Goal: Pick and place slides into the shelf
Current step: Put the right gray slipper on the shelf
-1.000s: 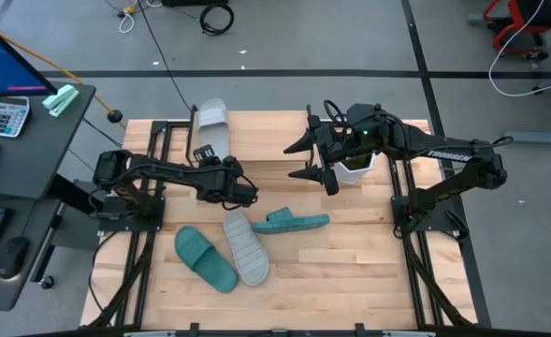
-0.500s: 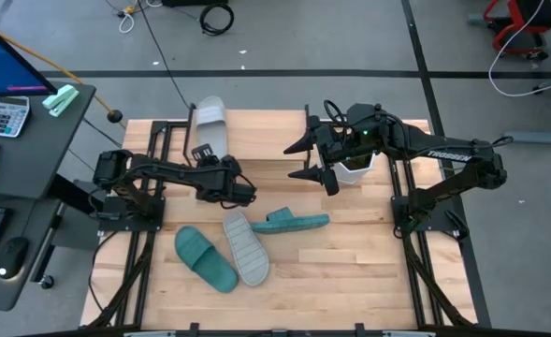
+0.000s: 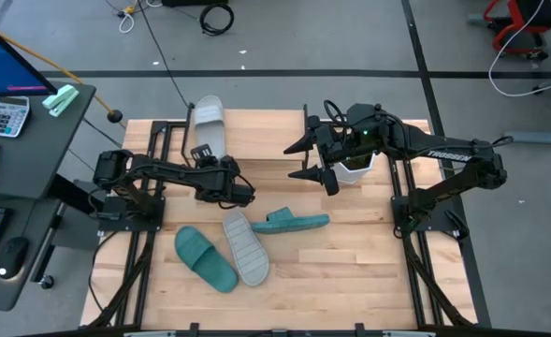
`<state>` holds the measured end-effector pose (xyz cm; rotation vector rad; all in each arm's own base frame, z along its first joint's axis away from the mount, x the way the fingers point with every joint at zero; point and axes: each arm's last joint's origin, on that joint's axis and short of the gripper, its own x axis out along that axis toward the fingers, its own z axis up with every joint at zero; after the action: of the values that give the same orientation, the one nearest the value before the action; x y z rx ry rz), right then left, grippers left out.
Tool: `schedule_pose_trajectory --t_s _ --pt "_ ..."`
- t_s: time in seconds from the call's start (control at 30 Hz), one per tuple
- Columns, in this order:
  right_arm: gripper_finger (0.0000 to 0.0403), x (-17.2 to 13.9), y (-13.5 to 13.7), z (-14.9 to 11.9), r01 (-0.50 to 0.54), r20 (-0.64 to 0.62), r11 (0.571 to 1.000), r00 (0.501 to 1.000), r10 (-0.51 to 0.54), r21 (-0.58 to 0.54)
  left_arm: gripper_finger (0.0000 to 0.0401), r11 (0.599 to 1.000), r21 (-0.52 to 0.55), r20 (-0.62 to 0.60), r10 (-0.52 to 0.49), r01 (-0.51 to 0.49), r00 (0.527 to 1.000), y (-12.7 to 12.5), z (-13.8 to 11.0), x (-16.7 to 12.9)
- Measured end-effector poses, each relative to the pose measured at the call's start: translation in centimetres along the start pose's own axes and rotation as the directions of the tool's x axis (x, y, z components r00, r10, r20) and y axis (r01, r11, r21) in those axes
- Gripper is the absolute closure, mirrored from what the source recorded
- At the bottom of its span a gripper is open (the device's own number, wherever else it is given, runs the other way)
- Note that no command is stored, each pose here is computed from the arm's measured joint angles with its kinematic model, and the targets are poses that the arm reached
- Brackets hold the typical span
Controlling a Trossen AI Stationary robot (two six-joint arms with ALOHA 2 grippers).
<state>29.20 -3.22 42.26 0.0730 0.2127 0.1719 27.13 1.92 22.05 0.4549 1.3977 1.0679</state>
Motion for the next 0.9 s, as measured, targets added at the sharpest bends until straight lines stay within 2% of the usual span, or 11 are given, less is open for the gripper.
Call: schedule_pose_trajectory --t_s 0.27,0.53,0.9 --pt "0.0100 0.0 0.0 0.0 0.000 0.000 1.000 1.000 0.000 0.000 0.0345 0.999 0.051 -0.032 0.013 -0.011 0.999 0.4 -0.5 -0.7" --pt "0.0100 0.0 0.0 0.0 0.000 0.000 1.000 1.000 0.000 -0.001 0.0346 0.999 0.029 -0.025 0.034 -0.034 0.999 0.9 -1.6 -1.9" --pt "0.0100 0.0 0.0 0.0 0.000 -0.002 1.000 1.000 0.000 0.004 0.0346 0.998 0.042 -0.016 0.041 -0.040 0.999 0.9 -1.6 -2.0"
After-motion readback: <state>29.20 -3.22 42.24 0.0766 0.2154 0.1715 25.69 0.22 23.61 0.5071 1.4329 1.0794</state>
